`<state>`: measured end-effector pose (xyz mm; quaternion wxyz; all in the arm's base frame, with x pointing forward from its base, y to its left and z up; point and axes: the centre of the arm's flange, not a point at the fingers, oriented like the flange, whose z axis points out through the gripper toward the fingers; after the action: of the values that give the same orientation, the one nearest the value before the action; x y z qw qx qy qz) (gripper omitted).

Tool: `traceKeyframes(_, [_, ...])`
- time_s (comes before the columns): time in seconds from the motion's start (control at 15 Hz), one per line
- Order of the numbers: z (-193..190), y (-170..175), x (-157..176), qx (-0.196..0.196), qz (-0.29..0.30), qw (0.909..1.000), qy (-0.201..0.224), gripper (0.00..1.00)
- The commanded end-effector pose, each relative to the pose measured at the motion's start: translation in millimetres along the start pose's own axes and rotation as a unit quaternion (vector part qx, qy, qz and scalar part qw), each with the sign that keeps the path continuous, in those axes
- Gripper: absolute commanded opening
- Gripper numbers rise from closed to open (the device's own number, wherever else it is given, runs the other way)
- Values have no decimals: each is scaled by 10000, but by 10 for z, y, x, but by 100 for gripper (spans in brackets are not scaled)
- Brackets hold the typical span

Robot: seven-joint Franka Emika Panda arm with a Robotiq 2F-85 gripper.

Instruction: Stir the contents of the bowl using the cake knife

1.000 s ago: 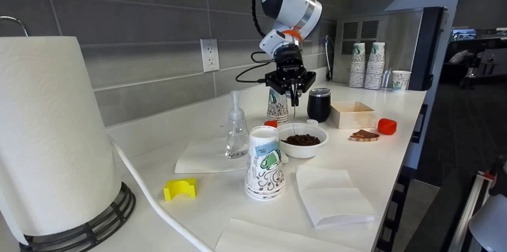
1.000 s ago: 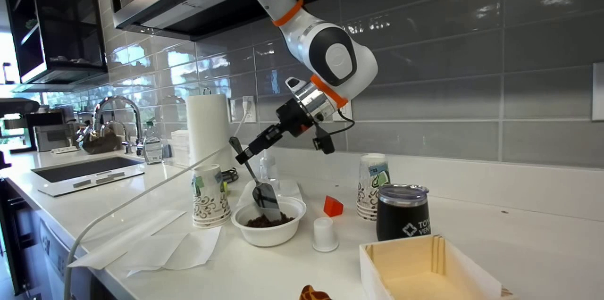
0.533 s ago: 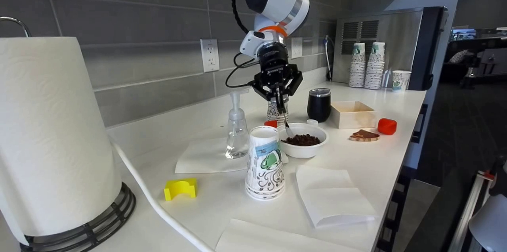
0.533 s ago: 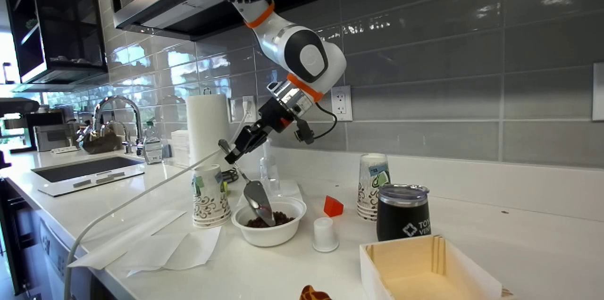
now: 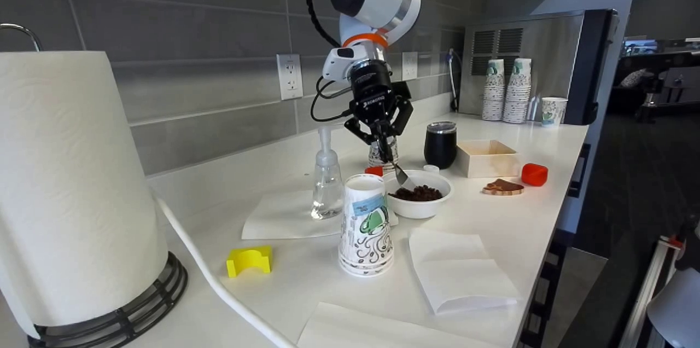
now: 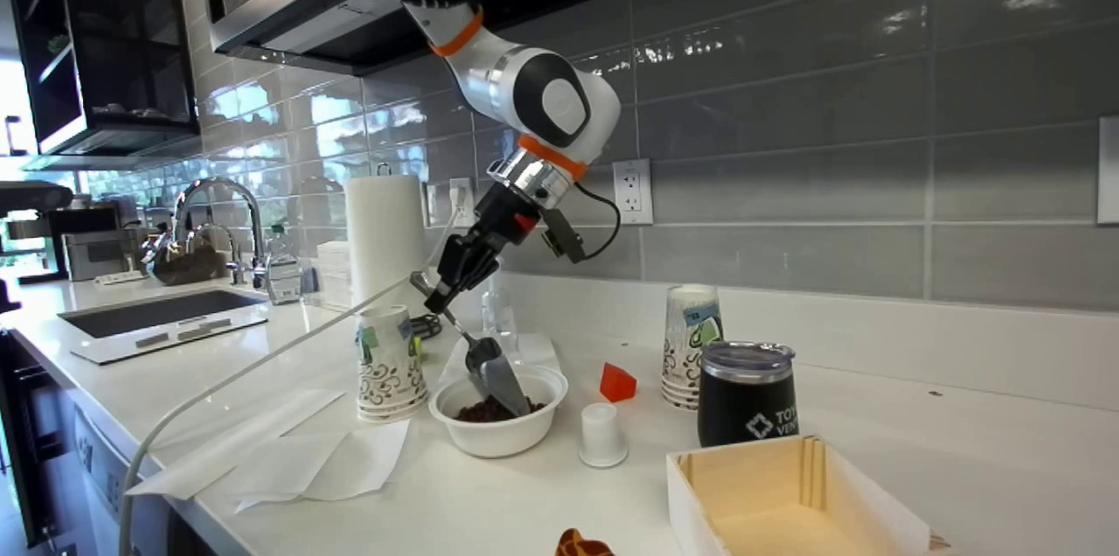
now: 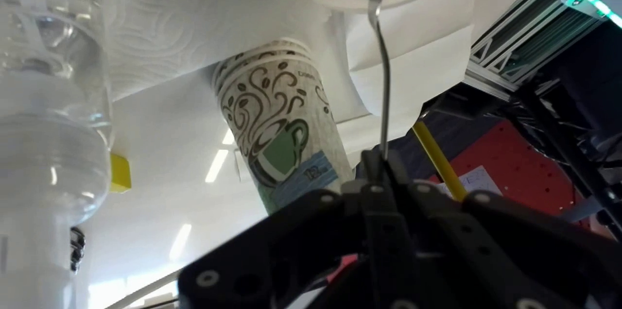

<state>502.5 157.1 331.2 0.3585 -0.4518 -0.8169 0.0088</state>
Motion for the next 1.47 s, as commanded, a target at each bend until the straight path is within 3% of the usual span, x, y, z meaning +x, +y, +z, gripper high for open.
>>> traceKeyframes(0.0, [34, 77, -67, 5, 317, 9987, -395, 1])
traceKeyframes(0.4, [207, 259, -210, 44, 761, 9938, -815, 1])
traceKeyframes(0.87, [432, 376, -231, 257, 1014, 9895, -995, 1])
traceKeyframes(0.93, [442, 377, -228, 266, 1005, 9898, -979, 29])
traceKeyframes(1.07, [450, 375, -222, 267, 965, 9903, -963, 36])
traceKeyframes(1.4, [439, 362, -222, 270, 929, 9910, -928, 73])
